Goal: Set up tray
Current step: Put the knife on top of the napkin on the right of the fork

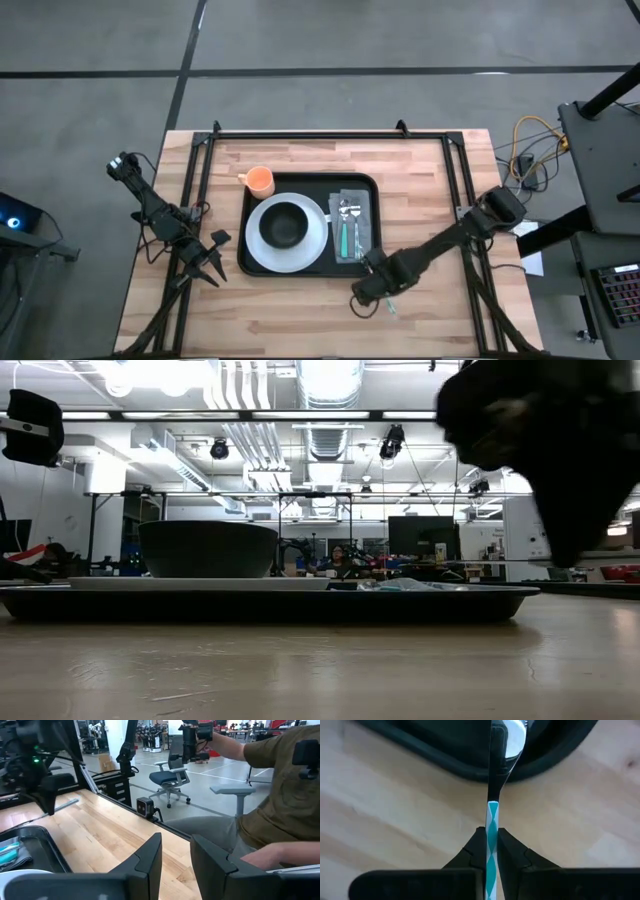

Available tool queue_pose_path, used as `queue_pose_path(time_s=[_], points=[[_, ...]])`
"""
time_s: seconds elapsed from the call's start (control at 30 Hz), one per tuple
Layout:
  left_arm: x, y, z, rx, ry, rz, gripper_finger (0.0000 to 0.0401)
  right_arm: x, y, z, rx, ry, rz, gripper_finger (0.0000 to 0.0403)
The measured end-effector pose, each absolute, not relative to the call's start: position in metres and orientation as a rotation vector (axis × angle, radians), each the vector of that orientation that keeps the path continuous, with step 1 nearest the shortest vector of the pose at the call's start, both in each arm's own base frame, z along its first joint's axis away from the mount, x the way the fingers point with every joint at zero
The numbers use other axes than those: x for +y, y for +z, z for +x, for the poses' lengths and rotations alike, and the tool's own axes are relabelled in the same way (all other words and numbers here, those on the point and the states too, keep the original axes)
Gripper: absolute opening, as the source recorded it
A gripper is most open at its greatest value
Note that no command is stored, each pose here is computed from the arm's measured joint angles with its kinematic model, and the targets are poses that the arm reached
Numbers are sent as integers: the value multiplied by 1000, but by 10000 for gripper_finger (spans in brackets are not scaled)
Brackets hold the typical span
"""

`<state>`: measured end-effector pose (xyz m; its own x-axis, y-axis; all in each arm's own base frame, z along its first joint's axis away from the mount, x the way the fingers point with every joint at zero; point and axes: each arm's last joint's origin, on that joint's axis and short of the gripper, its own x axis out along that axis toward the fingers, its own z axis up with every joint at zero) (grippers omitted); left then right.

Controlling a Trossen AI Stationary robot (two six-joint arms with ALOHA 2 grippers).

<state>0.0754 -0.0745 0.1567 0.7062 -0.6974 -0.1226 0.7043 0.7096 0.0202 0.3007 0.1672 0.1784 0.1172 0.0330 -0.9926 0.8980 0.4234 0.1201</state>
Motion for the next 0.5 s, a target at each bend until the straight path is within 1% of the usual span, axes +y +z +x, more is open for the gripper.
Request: queue_pose_path(time_s=[0.27,0.5], points=[[-75,157,75,108,-779,67,84,125,179,320,1251,-897,1036,13],[-75,157,75,109,-779,67,84,80,179,334,1220,-953,1075,13]])
